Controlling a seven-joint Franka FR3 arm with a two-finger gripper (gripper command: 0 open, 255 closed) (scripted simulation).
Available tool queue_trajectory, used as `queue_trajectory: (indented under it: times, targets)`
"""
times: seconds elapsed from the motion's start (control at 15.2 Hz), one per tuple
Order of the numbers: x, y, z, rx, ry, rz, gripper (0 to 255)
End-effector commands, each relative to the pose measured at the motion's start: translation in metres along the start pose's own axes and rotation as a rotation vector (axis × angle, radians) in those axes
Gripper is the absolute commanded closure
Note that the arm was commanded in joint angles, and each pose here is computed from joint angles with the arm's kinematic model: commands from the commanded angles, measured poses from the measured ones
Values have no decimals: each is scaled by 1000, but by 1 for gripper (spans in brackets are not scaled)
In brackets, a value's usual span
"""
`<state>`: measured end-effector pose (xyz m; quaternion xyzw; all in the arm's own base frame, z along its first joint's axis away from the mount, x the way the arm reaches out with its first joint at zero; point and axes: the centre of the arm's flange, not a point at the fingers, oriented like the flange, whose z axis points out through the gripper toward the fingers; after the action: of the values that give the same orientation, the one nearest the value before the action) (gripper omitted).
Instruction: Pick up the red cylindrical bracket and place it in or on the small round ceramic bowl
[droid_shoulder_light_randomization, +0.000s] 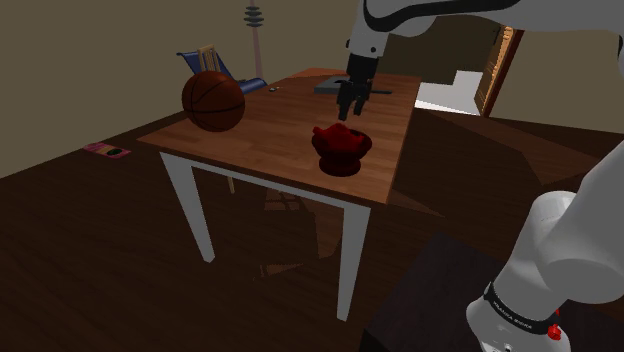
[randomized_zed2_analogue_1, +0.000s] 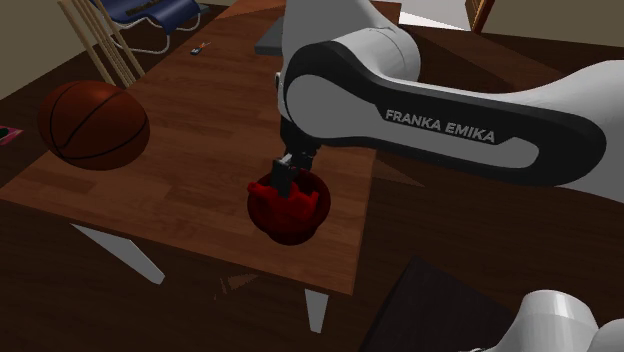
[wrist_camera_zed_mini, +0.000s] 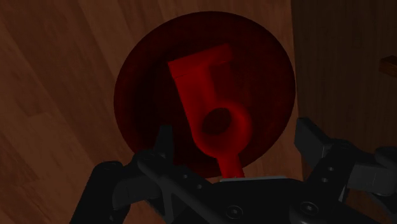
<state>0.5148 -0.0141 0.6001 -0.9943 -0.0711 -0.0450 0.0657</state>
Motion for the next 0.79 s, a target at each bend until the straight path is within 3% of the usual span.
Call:
queue_trajectory:
  times: [0.0, 0.26, 0.73]
  targets:
    - [0, 0, 0, 0, 0, 0, 0]
    - [0, 0, -50, 0, 0, 0, 0]
    - [0, 0, -50, 0, 0, 0, 0]
